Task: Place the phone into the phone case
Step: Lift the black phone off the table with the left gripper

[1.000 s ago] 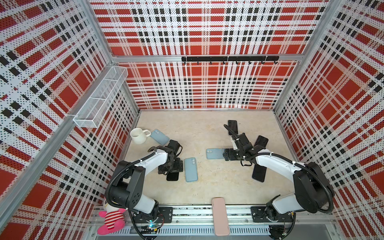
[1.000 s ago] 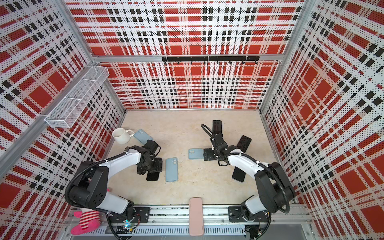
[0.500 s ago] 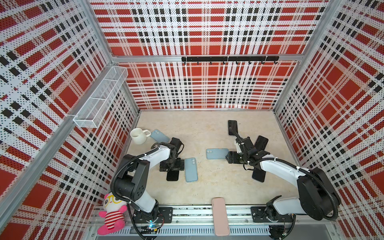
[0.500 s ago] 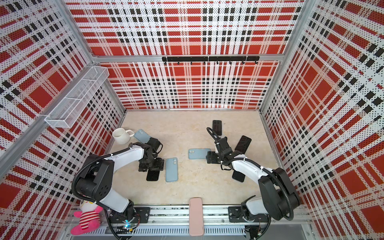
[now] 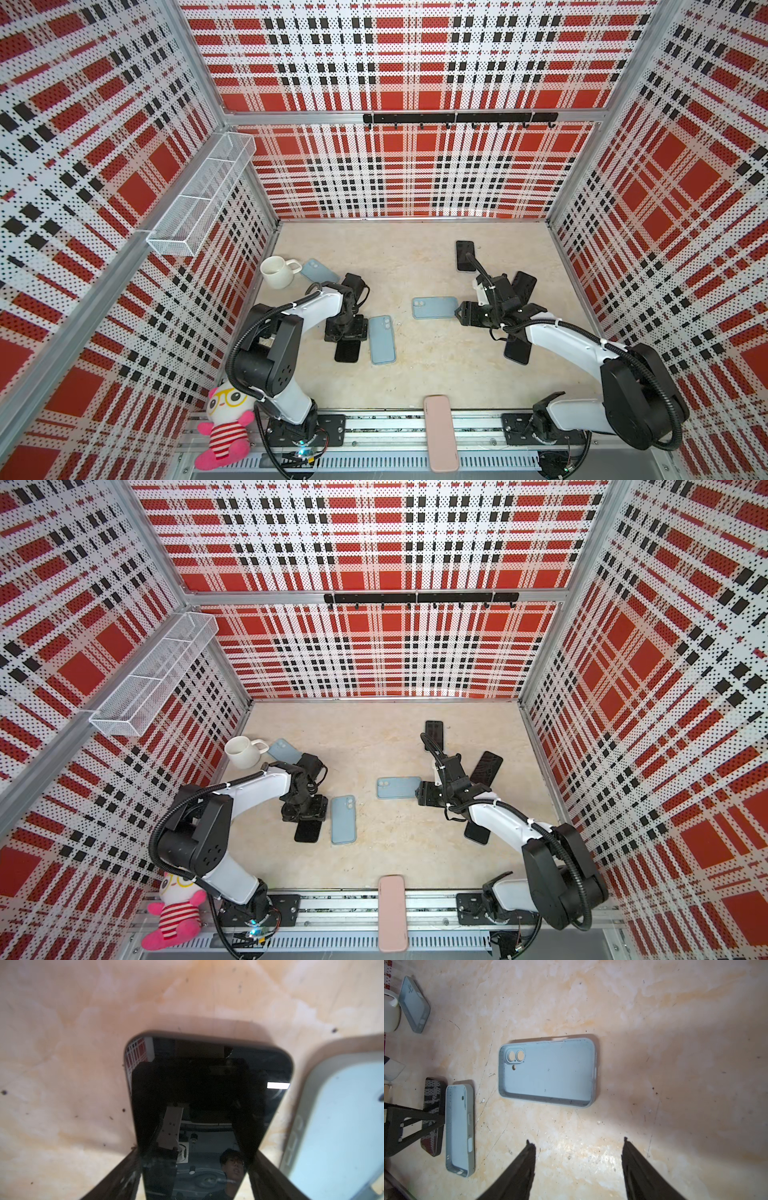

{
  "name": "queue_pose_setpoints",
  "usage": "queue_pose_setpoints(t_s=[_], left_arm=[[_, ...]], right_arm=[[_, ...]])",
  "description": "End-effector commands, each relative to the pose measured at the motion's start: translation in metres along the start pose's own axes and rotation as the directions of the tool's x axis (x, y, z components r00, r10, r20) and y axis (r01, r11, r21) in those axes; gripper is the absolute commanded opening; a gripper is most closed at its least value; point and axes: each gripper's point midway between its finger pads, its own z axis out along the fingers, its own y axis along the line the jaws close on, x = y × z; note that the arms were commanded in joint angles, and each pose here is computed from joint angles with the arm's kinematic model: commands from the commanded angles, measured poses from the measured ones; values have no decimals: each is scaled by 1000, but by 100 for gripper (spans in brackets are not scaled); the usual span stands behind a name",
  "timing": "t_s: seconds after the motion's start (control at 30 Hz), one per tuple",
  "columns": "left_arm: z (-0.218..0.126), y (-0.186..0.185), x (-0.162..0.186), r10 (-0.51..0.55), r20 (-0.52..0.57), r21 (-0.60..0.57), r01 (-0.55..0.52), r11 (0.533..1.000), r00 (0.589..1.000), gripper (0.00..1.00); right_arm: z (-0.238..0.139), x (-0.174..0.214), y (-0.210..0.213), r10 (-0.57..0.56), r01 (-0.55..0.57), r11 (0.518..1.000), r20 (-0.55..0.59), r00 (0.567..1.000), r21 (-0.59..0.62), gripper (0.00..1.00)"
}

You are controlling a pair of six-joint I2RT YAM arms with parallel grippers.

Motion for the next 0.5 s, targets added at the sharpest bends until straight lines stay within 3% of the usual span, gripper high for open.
queue_pose_setpoints(t_s=[0.0, 0.37, 0.47], left_arm=[[13, -5, -1, 32, -16, 8, -32, 999, 999, 78], [2, -9, -9, 30, -3, 30, -30, 999, 1000, 75], [-2, -7, -12, 26, 2, 50, -26, 998, 1000, 75]], right_arm=[[-2, 0, 11, -44, 45, 996, 15, 999, -73, 67], [0, 5, 32, -57, 63, 973, 35, 998, -223, 62], [-1, 2, 41, -13, 26, 960, 48, 999, -279, 60]])
